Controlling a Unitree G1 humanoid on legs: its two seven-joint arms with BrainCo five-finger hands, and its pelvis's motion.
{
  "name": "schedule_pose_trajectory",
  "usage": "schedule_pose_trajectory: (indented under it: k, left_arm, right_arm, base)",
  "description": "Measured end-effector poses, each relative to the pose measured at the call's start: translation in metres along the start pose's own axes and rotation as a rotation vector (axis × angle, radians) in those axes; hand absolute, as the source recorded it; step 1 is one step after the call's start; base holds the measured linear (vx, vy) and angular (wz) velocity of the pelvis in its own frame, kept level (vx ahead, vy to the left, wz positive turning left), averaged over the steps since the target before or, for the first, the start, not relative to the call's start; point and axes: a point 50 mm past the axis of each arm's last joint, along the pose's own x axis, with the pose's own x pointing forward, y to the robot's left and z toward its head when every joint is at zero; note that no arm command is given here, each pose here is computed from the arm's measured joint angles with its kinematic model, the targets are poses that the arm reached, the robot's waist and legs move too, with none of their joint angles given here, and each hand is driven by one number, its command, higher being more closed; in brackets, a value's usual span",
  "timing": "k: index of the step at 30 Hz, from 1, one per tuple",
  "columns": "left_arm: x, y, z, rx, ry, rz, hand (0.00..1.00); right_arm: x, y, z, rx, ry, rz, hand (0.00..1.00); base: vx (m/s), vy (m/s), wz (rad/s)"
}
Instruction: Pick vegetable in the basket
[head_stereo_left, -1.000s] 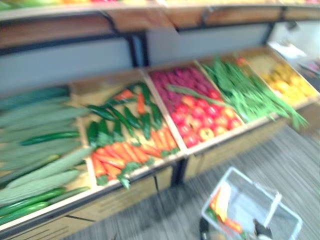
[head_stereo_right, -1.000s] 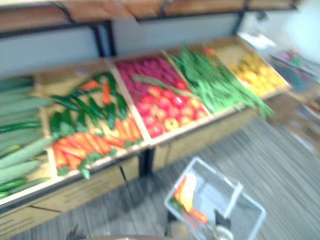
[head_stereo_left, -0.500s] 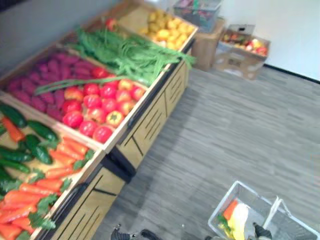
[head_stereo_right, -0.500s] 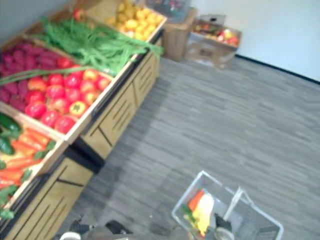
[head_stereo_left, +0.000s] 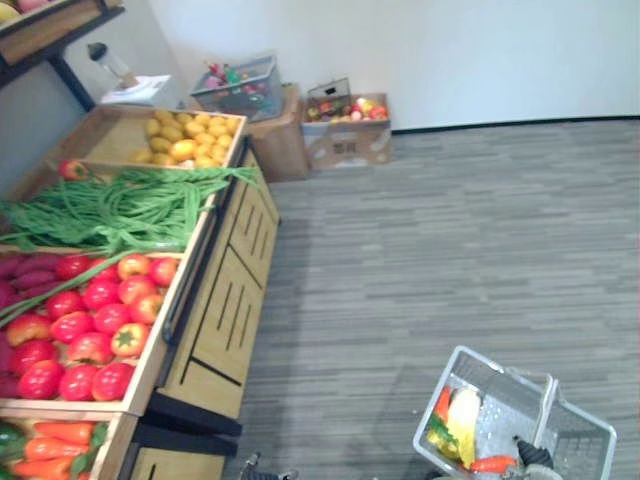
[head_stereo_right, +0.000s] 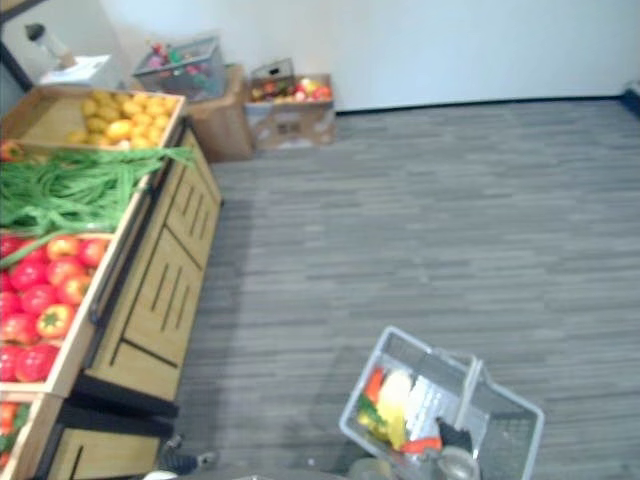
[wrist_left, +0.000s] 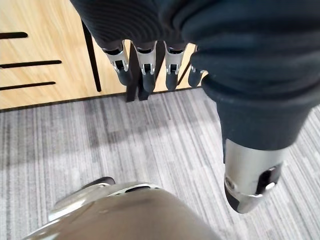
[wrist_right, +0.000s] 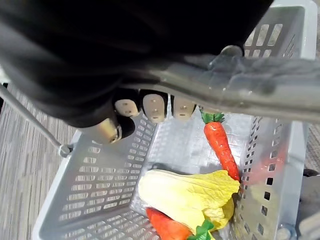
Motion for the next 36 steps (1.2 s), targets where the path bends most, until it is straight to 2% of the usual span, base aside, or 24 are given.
schedule_pose_trajectory:
  k: [5,12,18,22,25,36]
  left_arm:
    - [0.003,0.009,0.002,0.017,-0.005,0.018,0.0]
    - [-0.001,-0.002,-0.005,0.041,0.014,-0.021,0.0]
    - [0.002,0.008,-0.004,0.071,0.001,-0.014,0.0]
    - [0.0,0.018,-0.015,0.077,0.028,0.002,0.0]
    - [0.0,0.013,-0.014,0.087,0.023,-0.012,0.0]
    - [-0.006,-0.003,-0.026,-0.031,0.091,-0.069,0.0]
  right_arm:
    - [-0.002,-0.008,-0.011,0.068,0.036,-0.04,1.0]
    - [0.0,-0.019,-0.009,0.094,0.034,-0.078,1.0]
    - [-0.003,-0.003,-0.01,0.129,0.038,-0.046,1.0]
    - [-0.006,0.014,-0.009,0.078,0.027,0.017,1.0]
    - [-0.007,0.014,-0.014,0.06,0.036,0.03,1.0]
    - [-0.01,0.003,-0.03,0.073,0.087,0.015,1.0]
  base:
    - [-0.08,0.08,0.1]
    - [0.01,0.048,-0.07]
    - [-0.01,0.015,-0.11]
    - [-0.03,0.014,-0.28]
    - [-0.01,-0.004,-0.11]
    - [0.04,-0.052,-0.41]
